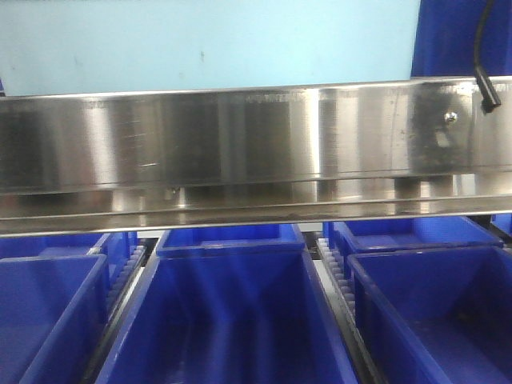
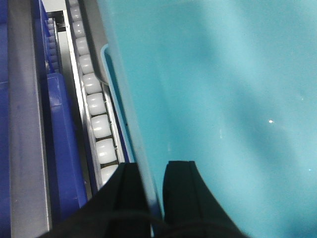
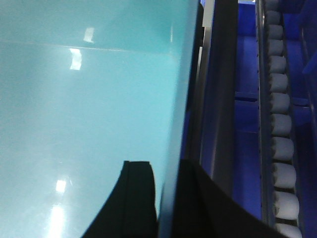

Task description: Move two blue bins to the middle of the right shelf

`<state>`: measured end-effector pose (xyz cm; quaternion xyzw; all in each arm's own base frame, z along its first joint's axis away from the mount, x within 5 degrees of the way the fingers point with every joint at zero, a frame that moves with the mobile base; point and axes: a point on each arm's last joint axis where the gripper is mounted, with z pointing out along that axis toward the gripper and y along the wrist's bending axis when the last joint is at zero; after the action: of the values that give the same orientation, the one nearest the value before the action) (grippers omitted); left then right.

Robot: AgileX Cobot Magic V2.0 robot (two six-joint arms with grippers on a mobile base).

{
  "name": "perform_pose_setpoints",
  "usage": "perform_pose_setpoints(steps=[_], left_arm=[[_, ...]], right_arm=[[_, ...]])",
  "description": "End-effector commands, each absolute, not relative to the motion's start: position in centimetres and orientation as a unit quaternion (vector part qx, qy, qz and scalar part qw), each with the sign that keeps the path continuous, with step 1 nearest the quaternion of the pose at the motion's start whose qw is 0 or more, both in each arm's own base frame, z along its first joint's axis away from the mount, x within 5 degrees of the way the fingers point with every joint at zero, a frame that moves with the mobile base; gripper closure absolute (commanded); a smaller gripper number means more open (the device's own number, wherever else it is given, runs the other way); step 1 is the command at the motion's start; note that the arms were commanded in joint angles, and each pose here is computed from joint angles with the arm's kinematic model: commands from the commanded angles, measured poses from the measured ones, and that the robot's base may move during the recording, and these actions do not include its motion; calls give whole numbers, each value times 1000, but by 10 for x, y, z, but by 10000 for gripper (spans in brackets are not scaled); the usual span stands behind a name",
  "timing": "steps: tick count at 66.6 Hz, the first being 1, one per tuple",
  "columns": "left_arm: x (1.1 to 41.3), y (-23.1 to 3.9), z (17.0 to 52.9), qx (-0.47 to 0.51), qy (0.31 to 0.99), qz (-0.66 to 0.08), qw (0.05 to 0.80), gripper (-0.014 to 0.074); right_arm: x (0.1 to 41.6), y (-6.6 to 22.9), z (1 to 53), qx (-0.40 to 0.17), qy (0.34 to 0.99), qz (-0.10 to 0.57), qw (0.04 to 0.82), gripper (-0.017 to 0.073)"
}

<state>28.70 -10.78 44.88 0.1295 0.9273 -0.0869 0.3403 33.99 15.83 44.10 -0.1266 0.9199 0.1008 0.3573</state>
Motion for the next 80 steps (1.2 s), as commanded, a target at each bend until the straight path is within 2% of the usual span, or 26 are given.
perform_pose_setpoints(steps=[1,15,22,28,30,40,45,68,80], left_arm=[[290,-110,446,138,928,-77,337,704],[293,-111,443,138,930,-78,332,701],[293,-111,443,138,930,-78,332,616],[293,-111,443,138,930,-78,332,464],[293,-111,443,138,930,-78,332,384],[289,-110,448,138,927,-81,339,68],[284,-108,452,138,924,-82,346,-27],[244,-92,485,135,903,-91,399,15],[242,-89,466,126,912,-93,379,15]], right_arm=[[338,155,445,-133,918,91,362,713],[337,154,444,-133,922,88,352,713],[337,154,444,-133,922,88,352,644],[337,154,444,-133,922,88,352,452],[337,154,444,-133,922,88,352,353],[333,153,448,-133,920,90,357,-20],[329,151,454,-132,918,92,364,-6],[301,138,484,-129,900,104,402,0],[300,138,478,-130,905,104,392,0]])
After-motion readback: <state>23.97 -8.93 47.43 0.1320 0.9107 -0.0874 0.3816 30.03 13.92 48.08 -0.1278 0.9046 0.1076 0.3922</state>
